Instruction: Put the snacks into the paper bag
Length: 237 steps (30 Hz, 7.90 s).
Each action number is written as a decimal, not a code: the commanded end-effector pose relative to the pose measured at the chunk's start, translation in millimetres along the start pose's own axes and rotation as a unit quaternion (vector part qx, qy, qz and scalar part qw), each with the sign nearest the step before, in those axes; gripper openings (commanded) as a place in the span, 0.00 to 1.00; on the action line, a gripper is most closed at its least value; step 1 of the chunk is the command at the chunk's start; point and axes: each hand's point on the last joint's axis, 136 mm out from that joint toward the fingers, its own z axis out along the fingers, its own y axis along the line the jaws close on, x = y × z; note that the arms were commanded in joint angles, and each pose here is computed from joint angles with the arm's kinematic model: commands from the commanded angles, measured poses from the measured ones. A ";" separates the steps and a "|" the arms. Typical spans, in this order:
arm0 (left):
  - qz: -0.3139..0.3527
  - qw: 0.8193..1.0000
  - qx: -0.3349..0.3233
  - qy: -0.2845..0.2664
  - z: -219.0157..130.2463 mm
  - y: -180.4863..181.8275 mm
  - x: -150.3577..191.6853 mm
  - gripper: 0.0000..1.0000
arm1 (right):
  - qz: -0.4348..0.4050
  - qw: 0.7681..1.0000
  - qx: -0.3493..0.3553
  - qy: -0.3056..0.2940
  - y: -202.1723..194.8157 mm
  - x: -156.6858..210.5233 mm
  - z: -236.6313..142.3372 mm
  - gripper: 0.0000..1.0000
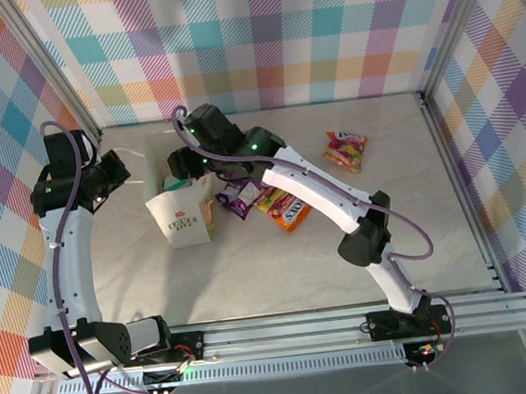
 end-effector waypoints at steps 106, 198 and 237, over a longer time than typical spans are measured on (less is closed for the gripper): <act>0.038 0.998 -0.056 0.005 -28.2 28.5 22.2 0.04 | 0.348 0.906 0.185 0.153 -287.3 241.4 -33.9 0.95; 0.038 0.999 -0.025 0.005 -26.6 16.5 19.0 0.05 | 0.149 0.949 0.275 0.044 -235.0 104.2 -104.0 0.19; 0.040 0.999 -0.012 -0.010 -33.0 11.3 15.3 0.04 | -0.128 0.947 0.231 -0.184 -61.8 -73.3 -182.8 0.20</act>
